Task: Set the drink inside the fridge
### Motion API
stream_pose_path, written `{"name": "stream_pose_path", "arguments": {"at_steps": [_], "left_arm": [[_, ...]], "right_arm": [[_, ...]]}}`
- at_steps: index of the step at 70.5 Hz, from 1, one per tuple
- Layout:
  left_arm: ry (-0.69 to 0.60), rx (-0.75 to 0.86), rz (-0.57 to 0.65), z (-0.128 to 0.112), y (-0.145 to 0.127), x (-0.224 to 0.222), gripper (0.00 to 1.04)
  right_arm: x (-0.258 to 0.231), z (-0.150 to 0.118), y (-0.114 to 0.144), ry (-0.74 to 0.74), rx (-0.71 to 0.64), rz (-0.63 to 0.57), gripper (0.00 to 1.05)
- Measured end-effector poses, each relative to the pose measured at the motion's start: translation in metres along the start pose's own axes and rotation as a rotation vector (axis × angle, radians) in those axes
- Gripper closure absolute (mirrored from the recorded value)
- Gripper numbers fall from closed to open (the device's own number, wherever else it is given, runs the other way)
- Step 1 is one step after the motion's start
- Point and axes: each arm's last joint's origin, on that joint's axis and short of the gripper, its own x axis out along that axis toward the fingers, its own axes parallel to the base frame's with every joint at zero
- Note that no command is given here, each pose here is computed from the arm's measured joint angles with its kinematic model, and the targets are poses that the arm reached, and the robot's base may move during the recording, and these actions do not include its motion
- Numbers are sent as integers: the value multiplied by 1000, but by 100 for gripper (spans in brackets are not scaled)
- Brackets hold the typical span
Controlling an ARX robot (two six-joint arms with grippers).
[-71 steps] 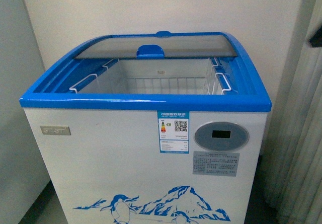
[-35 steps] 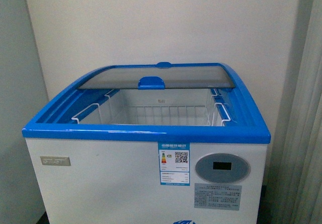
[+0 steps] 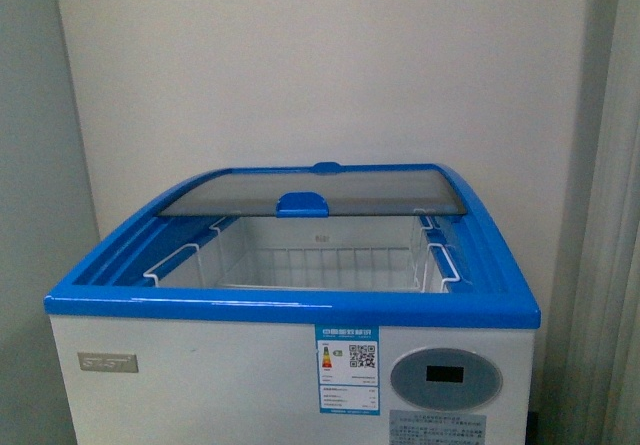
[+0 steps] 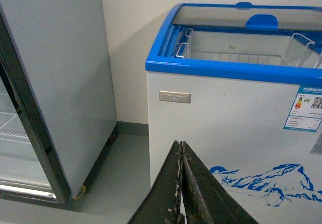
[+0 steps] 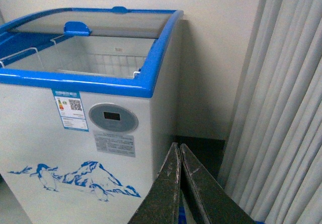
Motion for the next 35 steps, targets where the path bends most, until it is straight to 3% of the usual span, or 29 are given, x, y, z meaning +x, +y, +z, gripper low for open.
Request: {"name": "stream_pose_path", "arguments": {"at_steps": [35], "left_arm": [[0, 0, 0, 0, 0, 0, 102]], "right_arm": [[0, -19, 0, 0, 0, 0, 102]]}}
